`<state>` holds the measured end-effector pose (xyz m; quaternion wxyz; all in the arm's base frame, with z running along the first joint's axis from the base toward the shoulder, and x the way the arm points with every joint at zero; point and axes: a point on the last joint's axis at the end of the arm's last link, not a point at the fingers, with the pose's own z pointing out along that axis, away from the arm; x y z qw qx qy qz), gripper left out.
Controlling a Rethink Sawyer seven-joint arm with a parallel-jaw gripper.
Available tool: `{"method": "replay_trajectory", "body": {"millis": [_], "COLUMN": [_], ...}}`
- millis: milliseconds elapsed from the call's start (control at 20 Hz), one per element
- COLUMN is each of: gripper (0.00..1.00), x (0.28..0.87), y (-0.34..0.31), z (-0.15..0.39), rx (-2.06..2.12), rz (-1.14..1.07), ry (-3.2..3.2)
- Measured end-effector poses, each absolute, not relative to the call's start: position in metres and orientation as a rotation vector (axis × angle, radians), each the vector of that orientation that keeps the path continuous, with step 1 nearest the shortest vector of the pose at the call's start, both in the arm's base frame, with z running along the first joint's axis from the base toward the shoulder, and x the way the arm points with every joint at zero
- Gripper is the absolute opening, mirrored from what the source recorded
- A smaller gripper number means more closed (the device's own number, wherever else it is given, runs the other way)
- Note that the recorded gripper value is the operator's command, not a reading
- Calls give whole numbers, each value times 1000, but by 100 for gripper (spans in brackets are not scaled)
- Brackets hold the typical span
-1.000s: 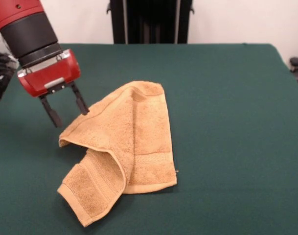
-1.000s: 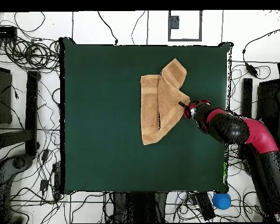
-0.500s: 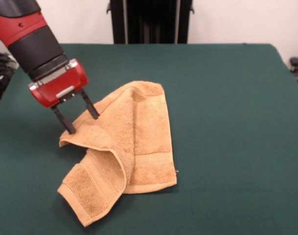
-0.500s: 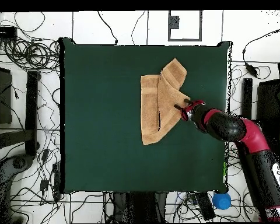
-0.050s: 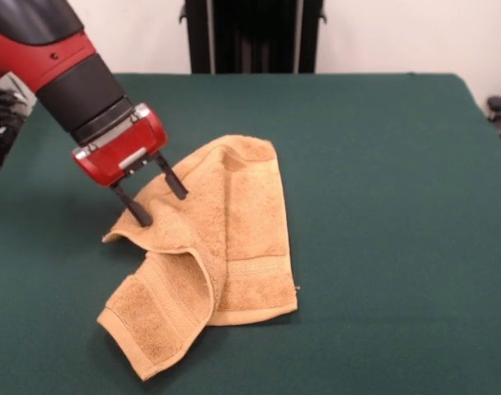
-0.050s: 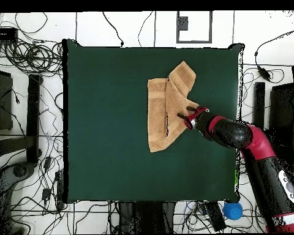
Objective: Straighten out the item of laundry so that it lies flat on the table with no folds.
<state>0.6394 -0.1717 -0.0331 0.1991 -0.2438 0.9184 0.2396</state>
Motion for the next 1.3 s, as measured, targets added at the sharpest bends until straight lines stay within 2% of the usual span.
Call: {"method": "replay_trajectory", "body": {"millis": [1300], "gripper": [100], "x": [624], "y": [-186], "z": [-35], "rx": [-658], "rz": [681], "ry": [2575]}}
